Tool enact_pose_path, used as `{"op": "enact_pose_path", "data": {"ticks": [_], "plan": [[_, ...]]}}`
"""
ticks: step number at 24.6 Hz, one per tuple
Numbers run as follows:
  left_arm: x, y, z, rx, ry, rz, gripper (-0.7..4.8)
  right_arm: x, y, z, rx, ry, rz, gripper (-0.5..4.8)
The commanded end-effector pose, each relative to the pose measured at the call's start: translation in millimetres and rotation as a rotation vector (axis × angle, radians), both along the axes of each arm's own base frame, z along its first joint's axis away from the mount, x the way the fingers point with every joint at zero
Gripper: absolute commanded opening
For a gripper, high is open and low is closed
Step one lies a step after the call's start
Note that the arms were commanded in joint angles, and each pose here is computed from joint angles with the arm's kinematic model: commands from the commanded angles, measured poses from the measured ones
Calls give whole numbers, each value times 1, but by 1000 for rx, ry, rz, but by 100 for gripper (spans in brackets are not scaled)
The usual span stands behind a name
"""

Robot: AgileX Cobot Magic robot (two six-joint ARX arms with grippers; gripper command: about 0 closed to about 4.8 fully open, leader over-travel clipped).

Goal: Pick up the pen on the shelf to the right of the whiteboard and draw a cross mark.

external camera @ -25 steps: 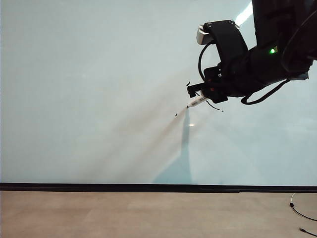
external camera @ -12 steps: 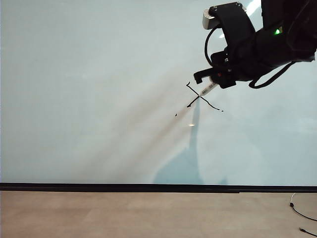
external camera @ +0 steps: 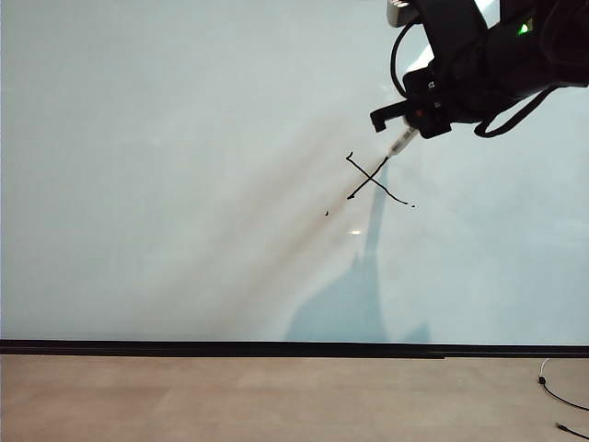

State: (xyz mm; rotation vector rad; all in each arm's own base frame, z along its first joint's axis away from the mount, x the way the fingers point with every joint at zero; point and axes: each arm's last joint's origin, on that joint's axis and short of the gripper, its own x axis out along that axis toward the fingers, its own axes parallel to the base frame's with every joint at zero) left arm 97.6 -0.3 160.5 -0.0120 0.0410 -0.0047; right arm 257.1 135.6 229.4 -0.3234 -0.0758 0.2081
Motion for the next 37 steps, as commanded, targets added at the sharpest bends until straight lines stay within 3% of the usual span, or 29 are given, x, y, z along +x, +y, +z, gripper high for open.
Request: {"op": "enact_pose_path", "data": {"ticks": [1,11,18,24,37], "plan": [[0,0,2,4,-16,0,-5,-1,-4,13,11,-56,-48,-5],[0,0,2,4,-16,-1,-4,-8,-8,27,6,-101,-74,-5],[0,0,2,4,-16,0,-4,-12,-7,23,-7,-60,-68,-5],[0,0,2,4,-16,0,-4,-45,-20,19,48,-71,-82,-5],[0,0,2,4,-16,-1,-4,-114,-61,-26,188,-57,-63,-5]]}}
